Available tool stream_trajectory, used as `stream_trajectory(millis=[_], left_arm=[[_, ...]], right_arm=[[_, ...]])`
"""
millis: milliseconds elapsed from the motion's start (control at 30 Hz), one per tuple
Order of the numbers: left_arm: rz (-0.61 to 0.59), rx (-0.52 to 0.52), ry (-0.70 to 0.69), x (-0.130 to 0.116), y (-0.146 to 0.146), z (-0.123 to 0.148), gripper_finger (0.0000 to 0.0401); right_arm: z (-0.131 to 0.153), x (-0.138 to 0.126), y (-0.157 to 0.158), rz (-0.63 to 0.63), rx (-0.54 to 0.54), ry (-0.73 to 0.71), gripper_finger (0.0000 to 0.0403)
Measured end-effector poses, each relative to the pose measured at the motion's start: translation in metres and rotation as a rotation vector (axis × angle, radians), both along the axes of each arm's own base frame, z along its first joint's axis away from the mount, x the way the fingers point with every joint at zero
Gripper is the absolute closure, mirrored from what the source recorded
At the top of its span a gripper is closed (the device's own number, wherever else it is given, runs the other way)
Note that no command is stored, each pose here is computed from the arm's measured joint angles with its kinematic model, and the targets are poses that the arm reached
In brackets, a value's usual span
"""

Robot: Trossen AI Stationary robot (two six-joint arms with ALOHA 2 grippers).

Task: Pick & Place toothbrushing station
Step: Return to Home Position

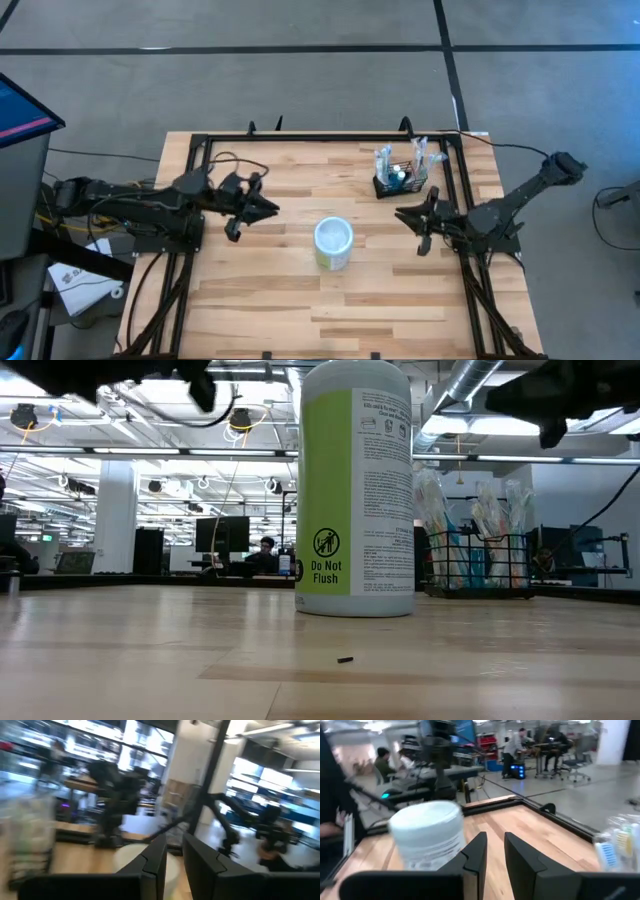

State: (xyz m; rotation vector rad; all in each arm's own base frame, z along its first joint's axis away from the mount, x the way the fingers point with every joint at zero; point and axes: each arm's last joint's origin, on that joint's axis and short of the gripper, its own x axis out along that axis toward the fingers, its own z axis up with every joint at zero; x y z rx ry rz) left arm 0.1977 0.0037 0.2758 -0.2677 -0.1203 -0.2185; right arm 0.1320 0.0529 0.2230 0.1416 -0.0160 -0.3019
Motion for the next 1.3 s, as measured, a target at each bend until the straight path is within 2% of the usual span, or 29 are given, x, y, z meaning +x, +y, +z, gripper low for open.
stream_trajectory(millis=[133, 233, 333, 433, 533, 700, 833, 1000, 1167, 1300], left_arm=[[0.101, -0.015, 0.003, -0.03, -0.001, -0.03, 0.0343], [0.157, -0.027, -0.004, -0.049, -0.003, -0.053, 0.0343], [0.152, -0.03, 0.012, -0.063, -0.005, -0.079, 0.0343], [0.139, -0.003, 0.053, -0.072, -0.008, -0.099, 0.0343], [0.139, 0.007, 0.102, -0.073, -0.009, -0.104, 0.0343], [0.125, 0.056, 0.097, -0.073, -0.012, -0.104, 0.0343], [0.149, 0.06, 0.094, -0.073, -0.011, -0.104, 0.0343], [0.165, 0.054, 0.087, -0.073, -0.011, -0.103, 0.0343], [0.165, 0.06, 0.085, -0.073, -0.011, -0.103, 0.0343], [0.167, 0.07, 0.082, -0.073, -0.011, -0.103, 0.0343]], right_arm=[[-0.003, -0.006, 0.011, 0.049, -0.061, 0.038, 0.0344], [-0.007, -0.012, 0.016, 0.017, -0.074, 0.059, 0.0344], [-0.011, -0.016, 0.021, 0.016, -0.04, 0.053, 0.0344], [-0.018, -0.02, 0.027, 0.069, -0.066, 0.074, 0.0344], [-0.027, -0.025, 0.029, 0.055, -0.056, 0.075, 0.0344], [-0.035, -0.033, 0.03, -0.047, -0.02, 0.053, 0.0344], [-0.035, -0.035, 0.033, -0.015, -0.056, 0.065, 0.0344], [-0.044, -0.04, 0.04, 0.064, -0.039, 0.071, 0.0344], [-0.049, -0.053, 0.042, 0.098, -0.044, -0.004, 0.0344], [-0.043, -0.058, 0.04, 0.126, -0.116, -0.031, 0.0344]])
